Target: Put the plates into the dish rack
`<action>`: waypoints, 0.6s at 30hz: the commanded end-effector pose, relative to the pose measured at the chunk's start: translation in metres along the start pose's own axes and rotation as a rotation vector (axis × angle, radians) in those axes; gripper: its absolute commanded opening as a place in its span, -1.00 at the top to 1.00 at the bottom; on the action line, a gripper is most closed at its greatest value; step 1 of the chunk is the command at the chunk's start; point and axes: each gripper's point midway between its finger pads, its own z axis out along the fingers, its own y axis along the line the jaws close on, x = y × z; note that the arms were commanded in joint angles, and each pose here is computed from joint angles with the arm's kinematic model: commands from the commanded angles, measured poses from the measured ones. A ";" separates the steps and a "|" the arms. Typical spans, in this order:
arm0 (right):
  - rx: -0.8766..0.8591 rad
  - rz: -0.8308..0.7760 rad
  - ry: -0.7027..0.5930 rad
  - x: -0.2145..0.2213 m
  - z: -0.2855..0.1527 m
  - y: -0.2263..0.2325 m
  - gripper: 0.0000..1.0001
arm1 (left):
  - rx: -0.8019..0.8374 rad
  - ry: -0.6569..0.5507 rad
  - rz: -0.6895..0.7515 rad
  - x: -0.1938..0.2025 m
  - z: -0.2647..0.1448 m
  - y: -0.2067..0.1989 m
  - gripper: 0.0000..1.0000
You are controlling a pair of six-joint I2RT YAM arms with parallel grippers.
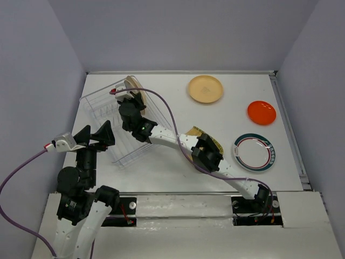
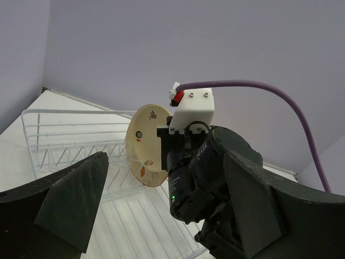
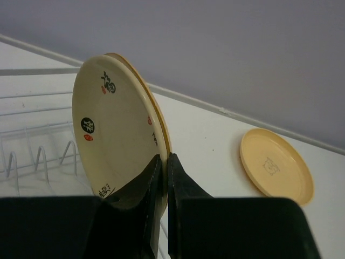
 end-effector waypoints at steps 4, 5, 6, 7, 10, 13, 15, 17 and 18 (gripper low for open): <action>-0.019 0.057 0.025 0.026 -0.002 0.018 0.86 | 0.036 -0.066 -0.022 -0.025 -0.001 -0.011 -0.98; -0.012 0.045 0.036 0.035 -0.002 0.022 0.87 | 0.039 -0.066 -0.024 -0.025 -0.001 -0.011 -0.98; -0.012 0.050 0.038 0.036 -0.002 0.023 0.86 | 0.040 -0.066 -0.023 -0.025 -0.001 -0.011 -0.98; -0.015 0.043 0.045 0.040 -0.002 0.024 0.87 | 0.042 -0.067 -0.025 -0.025 -0.001 -0.012 -0.98; -0.020 0.074 0.039 0.032 -0.003 0.021 0.86 | 0.039 -0.066 -0.023 -0.025 -0.001 -0.011 -0.98; -0.039 0.136 0.027 0.013 -0.005 0.013 0.43 | 0.044 -0.062 -0.025 -0.023 -0.001 -0.012 -0.98; -0.100 0.134 0.052 0.017 -0.010 0.017 0.13 | 0.043 -0.059 -0.023 -0.023 0.000 -0.012 -0.98; -0.149 0.208 0.056 -0.006 -0.017 0.005 -0.13 | 0.039 -0.053 -0.021 -0.021 0.001 -0.012 -0.98; -0.173 0.197 0.082 0.005 -0.023 0.006 -0.14 | 0.039 -0.048 -0.019 -0.019 0.002 -0.012 -0.98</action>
